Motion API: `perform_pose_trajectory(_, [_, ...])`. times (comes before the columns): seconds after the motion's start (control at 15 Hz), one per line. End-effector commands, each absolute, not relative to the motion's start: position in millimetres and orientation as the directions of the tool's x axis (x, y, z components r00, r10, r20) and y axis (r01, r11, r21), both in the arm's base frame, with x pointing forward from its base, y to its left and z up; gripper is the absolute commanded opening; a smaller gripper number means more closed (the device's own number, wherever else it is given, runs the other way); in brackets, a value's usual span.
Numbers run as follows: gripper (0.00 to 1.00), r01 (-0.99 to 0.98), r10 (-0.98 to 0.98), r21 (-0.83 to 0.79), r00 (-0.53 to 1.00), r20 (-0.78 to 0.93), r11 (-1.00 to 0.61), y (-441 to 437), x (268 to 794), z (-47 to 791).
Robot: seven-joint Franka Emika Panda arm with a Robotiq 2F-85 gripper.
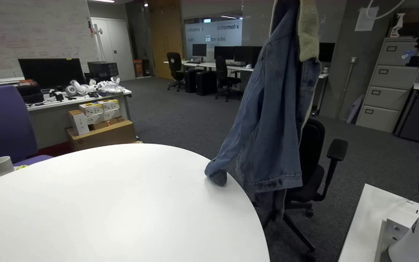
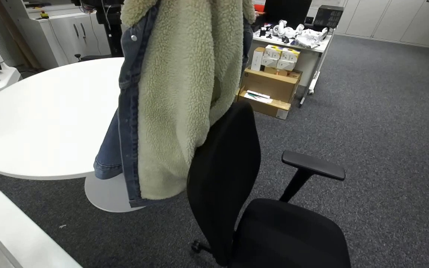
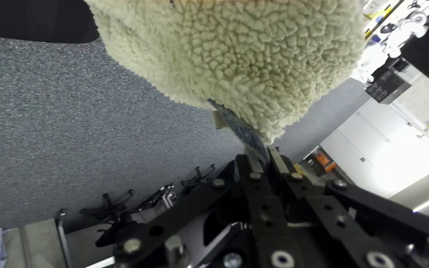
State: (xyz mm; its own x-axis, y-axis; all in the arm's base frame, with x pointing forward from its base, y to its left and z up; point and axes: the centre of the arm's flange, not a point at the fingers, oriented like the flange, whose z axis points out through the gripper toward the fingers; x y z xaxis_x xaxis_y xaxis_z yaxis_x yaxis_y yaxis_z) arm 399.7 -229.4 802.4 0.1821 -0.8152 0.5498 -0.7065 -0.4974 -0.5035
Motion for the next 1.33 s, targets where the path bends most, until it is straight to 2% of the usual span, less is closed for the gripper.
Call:
perform_pose_trajectory(0.0, [0.02,-0.786,-0.812,-0.473,0.063,0.581,-0.399,-282,414,790])
perform_pose_trajectory(0.73, [0.02,-0.963,-0.898,-0.187,0.096,0.43,-0.193,-380,483,547])
perform_pose_trajectory(1.27, [0.02,-0.976,-0.922,0.002,0.206,0.328,-0.217,-372,512,402])
